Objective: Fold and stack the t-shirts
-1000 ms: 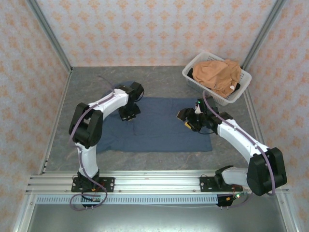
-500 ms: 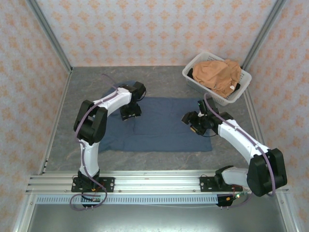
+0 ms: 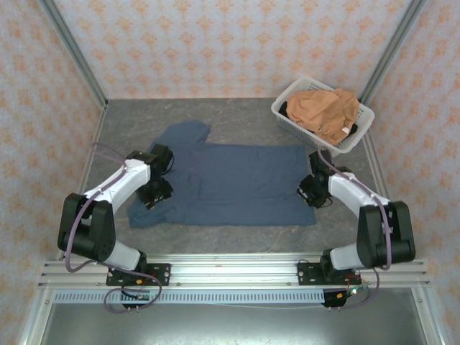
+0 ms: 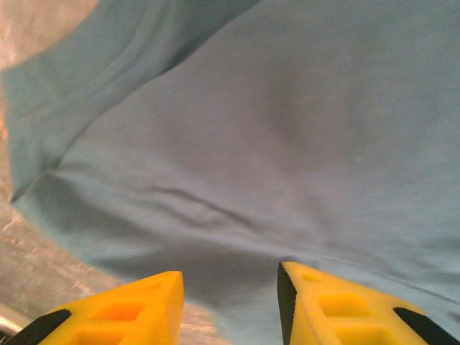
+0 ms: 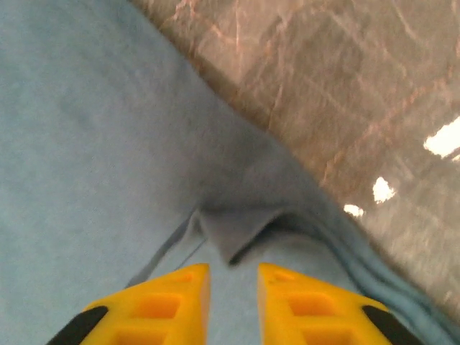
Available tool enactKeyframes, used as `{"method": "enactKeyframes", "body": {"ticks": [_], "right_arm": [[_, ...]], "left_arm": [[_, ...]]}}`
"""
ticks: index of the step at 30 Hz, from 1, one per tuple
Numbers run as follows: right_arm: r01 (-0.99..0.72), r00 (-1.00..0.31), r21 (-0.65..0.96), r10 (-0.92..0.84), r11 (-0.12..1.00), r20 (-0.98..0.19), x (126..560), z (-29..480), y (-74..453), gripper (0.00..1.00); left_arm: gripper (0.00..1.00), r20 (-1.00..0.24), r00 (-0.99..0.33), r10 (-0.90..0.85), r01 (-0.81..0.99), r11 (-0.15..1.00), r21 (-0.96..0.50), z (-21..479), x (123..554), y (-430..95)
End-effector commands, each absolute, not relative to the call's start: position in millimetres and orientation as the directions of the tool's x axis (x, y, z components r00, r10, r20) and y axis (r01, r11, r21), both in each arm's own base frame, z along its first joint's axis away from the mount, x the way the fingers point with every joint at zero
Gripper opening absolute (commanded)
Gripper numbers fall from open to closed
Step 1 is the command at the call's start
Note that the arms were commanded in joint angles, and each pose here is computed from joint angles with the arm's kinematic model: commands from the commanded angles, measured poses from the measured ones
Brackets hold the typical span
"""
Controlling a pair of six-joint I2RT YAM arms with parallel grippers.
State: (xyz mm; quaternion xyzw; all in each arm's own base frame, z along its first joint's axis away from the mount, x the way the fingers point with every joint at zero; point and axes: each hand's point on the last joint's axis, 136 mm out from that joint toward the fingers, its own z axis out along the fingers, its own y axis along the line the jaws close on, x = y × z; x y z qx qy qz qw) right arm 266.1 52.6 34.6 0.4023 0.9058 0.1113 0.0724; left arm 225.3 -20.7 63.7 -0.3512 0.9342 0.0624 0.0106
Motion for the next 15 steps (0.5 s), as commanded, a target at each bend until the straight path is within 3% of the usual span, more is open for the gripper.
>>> {"method": "enactKeyframes", "body": {"ticks": [1,4,15], "right_arm": [[0.698,-0.675,0.217,0.728,0.682,-0.117,288,38,39,0.13],[0.710,-0.679,0.133,0.722,0.691,-0.132,286,35,24,0.03],[0.643,-0.724,0.118,0.651,0.756,-0.228,285,70,18,0.00]], "left_arm": [[0.39,-0.057,-0.715,-0.697,-0.698,0.708,0.108,70,212,-10],[0.38,-0.060,-0.695,-0.717,-0.718,0.686,0.119,73,206,1],[0.28,0.016,-0.594,-0.804,-0.793,0.589,0.152,57,183,14]]}}
